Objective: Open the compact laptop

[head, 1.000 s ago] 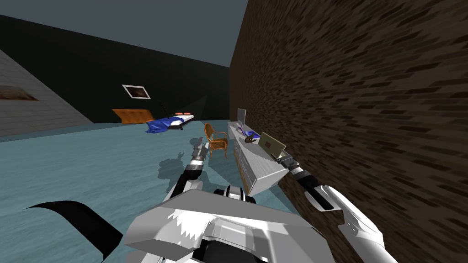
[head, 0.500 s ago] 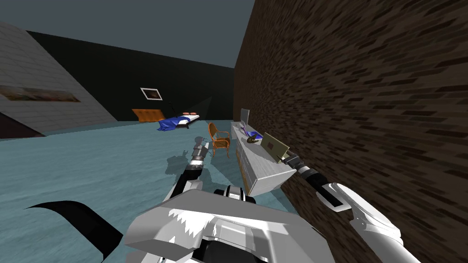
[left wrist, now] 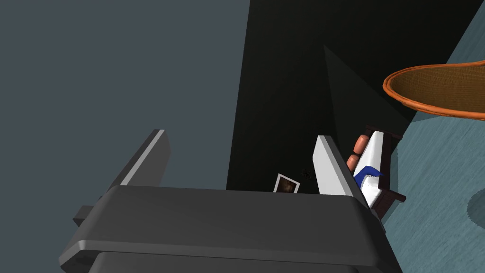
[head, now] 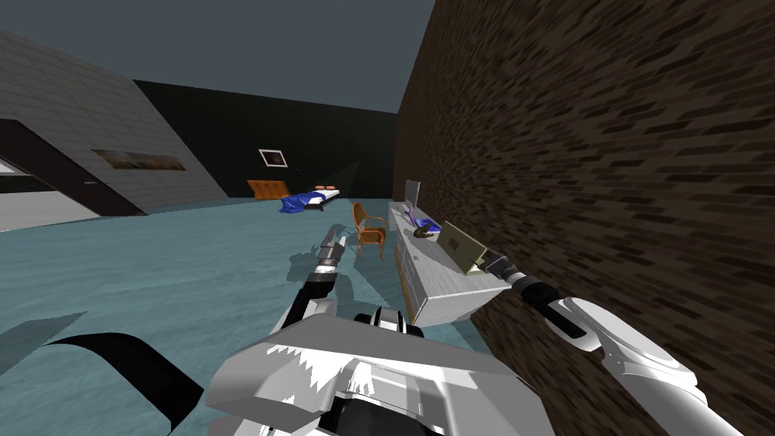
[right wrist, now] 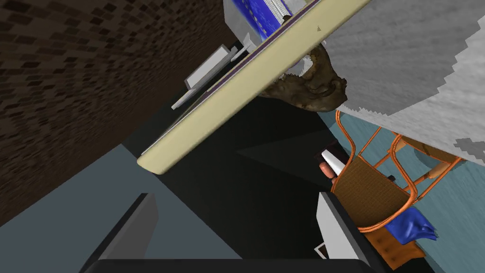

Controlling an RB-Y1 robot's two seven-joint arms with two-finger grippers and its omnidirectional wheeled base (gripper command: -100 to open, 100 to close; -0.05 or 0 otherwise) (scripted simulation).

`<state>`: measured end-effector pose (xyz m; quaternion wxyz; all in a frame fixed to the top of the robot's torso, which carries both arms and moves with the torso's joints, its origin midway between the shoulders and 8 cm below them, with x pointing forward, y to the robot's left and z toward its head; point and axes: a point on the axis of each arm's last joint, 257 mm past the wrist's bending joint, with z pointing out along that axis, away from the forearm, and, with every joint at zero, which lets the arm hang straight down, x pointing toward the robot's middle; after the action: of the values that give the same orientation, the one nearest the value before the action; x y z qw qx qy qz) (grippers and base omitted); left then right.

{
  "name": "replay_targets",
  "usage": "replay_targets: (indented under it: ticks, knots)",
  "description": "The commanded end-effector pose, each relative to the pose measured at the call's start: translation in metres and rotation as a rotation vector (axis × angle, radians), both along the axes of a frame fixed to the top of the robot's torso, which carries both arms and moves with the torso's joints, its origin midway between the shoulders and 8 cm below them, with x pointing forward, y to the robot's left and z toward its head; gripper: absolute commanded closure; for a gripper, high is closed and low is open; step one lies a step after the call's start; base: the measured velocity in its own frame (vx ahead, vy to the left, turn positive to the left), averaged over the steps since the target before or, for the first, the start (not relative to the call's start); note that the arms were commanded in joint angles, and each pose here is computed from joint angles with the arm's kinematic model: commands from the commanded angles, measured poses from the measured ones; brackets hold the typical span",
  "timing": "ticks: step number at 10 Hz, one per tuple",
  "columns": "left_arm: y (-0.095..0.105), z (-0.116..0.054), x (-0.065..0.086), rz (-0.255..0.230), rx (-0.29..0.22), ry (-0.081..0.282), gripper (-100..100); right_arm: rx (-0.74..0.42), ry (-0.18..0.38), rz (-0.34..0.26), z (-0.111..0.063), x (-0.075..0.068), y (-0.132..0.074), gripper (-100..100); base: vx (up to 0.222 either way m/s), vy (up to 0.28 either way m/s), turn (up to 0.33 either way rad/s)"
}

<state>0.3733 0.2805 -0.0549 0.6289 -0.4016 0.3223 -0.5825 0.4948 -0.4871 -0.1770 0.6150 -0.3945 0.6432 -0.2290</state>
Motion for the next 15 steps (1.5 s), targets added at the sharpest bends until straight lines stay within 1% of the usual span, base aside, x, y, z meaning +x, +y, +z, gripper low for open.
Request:
replay_targets:
  ticks: [1, 2, 3, 4, 5, 11, 12, 15]
  knots:
    - [0.000, 0.000, 0.000, 0.000, 0.000, 0.000, 0, -0.140, 0.013, -0.028, 0.006, 0.001, -0.033, -100, -0.027, -0.030, 0.165]
    - [0.000, 0.000, 0.000, 0.000, 0.000, 0.000, 0, -0.176, 0.016, -0.034, 0.009, 0.002, -0.041, -100, -0.031, -0.028, 0.107]
    - [0.000, 0.000, 0.000, 0.000, 0.000, 0.000, 0, -0.147, 0.013, -0.030, 0.007, 0.003, -0.034, -100, -0.014, -0.013, 0.013]
    - [0.000, 0.000, 0.000, 0.000, 0.000, 0.000, 0, -0.153, 0.013, -0.030, 0.007, 0.003, -0.035, -100, 0.000, 0.000, 0.000]
    - [0.000, 0.000, 0.000, 0.000, 0.000, 0.000, 0, -0.153, 0.013, -0.030, 0.007, 0.003, -0.035, 100, 0.000, 0.000, 0.000]
    - [0.000, 0.000, 0.000, 0.000, 0.000, 0.000, 0, 0.076, 0.063, -0.064, 0.005, 0.003, -0.047, 100, -0.021, -0.099, 0.072]
    - [0.000, 0.000, 0.000, 0.000, 0.000, 0.000, 0, 0.080, 0.063, -0.064, 0.005, 0.003, -0.047, 100, -0.009, -0.079, 0.032]
    - [0.000, 0.000, 0.000, 0.000, 0.000, 0.000, 0, 0.193, 0.087, -0.084, 0.005, 0.003, -0.054, 100, -0.009, -0.070, 0.048]
